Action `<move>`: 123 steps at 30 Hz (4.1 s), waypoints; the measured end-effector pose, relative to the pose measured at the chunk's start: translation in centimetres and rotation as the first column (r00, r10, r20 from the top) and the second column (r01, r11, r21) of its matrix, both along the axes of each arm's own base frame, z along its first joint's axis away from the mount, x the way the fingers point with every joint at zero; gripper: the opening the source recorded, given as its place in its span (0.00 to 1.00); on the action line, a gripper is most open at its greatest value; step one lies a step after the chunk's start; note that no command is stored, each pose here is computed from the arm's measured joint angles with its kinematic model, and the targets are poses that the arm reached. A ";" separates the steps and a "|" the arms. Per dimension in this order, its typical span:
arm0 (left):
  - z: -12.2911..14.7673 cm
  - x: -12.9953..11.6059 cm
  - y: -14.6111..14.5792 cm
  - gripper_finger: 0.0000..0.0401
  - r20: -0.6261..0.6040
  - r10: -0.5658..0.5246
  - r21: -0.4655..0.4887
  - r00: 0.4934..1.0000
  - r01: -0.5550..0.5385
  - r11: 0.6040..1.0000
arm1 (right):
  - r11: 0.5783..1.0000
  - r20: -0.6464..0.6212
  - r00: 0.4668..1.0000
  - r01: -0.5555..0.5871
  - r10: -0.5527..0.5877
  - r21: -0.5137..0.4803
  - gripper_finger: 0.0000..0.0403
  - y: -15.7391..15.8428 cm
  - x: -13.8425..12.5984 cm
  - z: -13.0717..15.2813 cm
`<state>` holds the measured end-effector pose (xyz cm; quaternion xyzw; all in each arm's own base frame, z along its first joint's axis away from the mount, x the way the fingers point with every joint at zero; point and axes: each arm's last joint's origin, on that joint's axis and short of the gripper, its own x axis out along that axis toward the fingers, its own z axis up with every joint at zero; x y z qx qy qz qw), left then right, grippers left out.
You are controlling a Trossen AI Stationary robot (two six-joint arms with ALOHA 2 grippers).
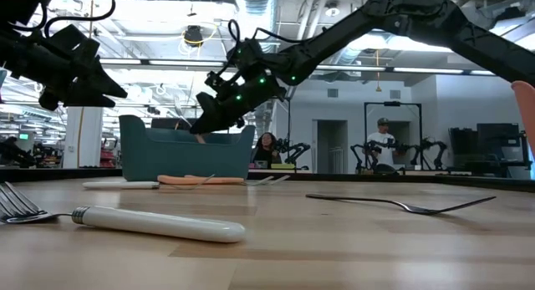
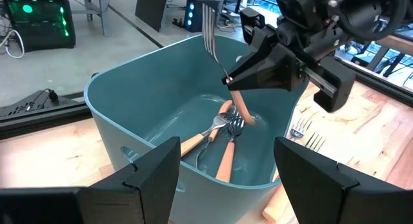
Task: Sort silverware by color (type)
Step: Put the orange fork into the blue bin
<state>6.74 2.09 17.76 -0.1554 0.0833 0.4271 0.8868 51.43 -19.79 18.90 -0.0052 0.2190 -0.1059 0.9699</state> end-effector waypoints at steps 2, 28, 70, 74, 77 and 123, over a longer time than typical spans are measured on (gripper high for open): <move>0.0 0.0 0.0 0.59 0.000 0.000 0.000 1.000 0.000 1.000 | 1.000 -0.002 1.000 -0.010 0.010 -0.016 0.16 0.1 0.1 0.0; 0.0 0.0 0.0 0.59 0.003 0.002 -0.003 1.000 -0.002 1.000 | 1.000 -0.043 0.999 0.010 -0.011 -0.028 0.16 0.5 0.0 -0.3; 0.0 0.0 0.0 0.59 0.003 -0.006 -0.006 1.000 0.006 1.000 | 0.974 -0.060 0.993 -0.115 0.105 -0.196 0.35 3.8 0.4 11.2; 0.0 0.0 0.0 0.59 0.004 -0.006 -0.006 1.000 0.006 1.000 | 0.951 -0.105 0.985 -0.160 0.136 -0.264 0.34 4.9 -1.5 14.4; 0.0 0.0 0.0 0.59 0.004 -0.006 -0.004 1.000 0.006 1.000 | 0.953 -0.114 0.986 -0.144 0.117 -0.268 0.34 5.5 -3.7 17.4; -0.2 0.0 0.0 0.59 -0.017 -0.015 -0.009 1.000 0.015 1.000 | 0.998 -0.200 0.980 -0.034 0.024 -0.045 0.34 15.8 -17.5 7.6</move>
